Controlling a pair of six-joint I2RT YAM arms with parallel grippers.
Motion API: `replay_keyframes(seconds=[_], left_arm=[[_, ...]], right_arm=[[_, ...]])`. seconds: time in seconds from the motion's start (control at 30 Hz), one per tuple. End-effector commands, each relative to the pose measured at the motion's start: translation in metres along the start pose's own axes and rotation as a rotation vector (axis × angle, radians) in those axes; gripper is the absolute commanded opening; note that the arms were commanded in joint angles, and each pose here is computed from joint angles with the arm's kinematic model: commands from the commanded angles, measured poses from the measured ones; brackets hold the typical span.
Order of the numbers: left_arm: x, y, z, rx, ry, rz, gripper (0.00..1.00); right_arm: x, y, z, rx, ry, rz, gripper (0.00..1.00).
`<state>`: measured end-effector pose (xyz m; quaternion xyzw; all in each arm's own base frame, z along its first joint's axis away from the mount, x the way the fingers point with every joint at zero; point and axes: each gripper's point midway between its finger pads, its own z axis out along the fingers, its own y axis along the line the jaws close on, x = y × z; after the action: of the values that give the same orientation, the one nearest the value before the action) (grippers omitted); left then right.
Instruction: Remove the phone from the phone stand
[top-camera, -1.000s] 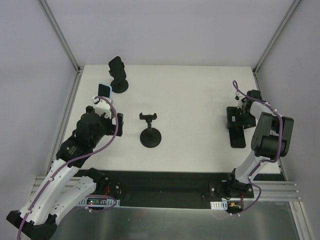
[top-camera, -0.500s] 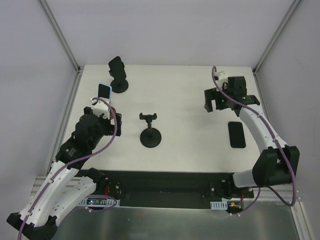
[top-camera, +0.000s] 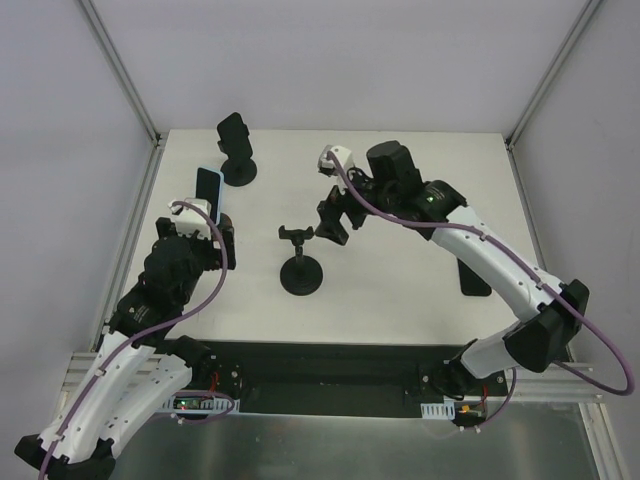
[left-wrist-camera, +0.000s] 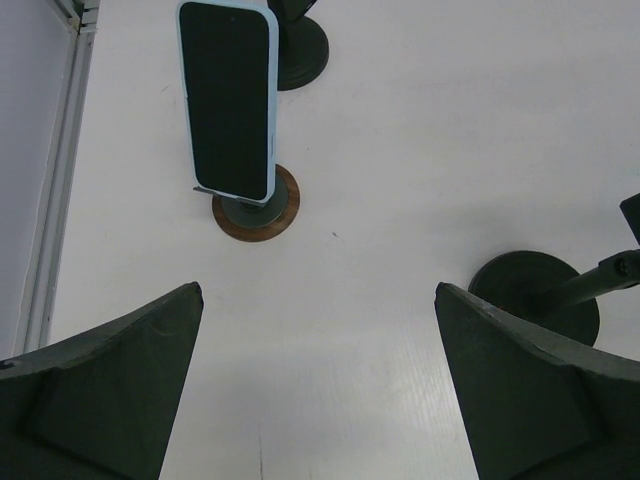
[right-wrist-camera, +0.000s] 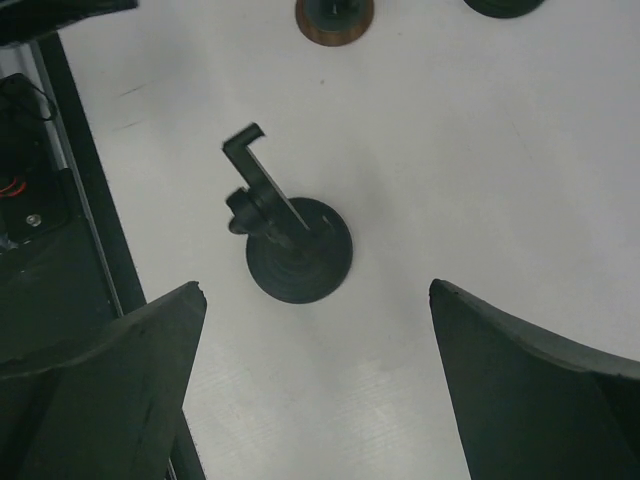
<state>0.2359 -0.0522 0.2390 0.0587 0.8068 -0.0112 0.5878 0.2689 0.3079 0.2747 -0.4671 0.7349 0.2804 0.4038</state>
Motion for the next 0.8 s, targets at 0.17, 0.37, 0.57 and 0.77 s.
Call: replay_keyframes(seconds=[0.17,0.37,0.57,0.77], left_arm=[[-0.001,0.004,0.008,-0.031,-0.011,0.004,0.99],[0.001,0.006,0.010,-0.037,-0.004,0.003,0.99],[0.001,0.003,0.012,-0.023,0.002,0.005,0.99],[0.002,0.004,0.013,-0.025,0.004,0.024,0.99]], right_arm=[[-0.023,0.050,0.035,-0.227,0.029,-0.122,0.96],[-0.019,0.054,0.061,-0.253,0.066,-0.138,0.96],[-0.013,0.056,0.082,-0.274,0.105,-0.139,0.99],[0.000,0.048,0.096,-0.249,0.159,-0.140,0.85]])
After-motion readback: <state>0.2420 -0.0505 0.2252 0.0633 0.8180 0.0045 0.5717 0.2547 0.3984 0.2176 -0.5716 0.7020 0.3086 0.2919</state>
